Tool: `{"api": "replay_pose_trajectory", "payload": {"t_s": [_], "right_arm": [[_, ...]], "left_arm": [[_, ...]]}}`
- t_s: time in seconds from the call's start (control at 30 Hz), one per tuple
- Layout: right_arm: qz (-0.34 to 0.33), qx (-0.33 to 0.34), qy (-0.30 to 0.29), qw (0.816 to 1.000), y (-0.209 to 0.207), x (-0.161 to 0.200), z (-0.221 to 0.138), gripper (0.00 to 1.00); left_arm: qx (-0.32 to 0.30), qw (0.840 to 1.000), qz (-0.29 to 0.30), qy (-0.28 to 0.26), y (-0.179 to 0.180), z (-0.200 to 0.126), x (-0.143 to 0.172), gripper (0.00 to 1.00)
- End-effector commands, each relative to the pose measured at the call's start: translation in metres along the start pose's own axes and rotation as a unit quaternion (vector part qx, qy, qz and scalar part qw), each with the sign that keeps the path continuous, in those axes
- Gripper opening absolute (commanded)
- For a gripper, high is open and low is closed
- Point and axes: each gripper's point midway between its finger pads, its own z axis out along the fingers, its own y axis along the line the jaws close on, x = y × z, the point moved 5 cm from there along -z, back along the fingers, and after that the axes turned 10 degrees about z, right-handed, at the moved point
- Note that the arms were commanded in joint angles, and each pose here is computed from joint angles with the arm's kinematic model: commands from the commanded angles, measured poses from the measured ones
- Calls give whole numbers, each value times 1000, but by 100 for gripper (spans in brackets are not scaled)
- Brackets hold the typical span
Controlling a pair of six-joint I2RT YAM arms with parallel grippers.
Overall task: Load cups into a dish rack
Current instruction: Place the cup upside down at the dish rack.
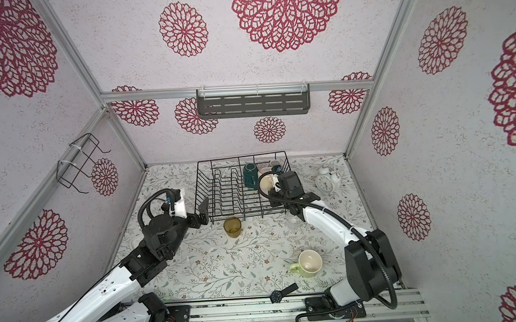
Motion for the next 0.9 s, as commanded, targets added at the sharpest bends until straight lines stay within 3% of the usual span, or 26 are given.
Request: {"api": "replay_pose_trajectory", "payload": {"t_s": [0.0, 0.5, 0.87], "right_arm": [[-23, 24, -89, 995, -1, -44, -14, 0], [-5, 58, -60, 997, -26, -33, 23, 0], [12, 29, -145, 989, -19, -56, 7, 0]], "left_arm": [[-84, 996, -15, 40, 22, -2, 19, 97], [-75, 995, -2, 59, 23, -5, 38, 97], [-72, 995, -2, 64, 22, -4, 43, 97]]}}
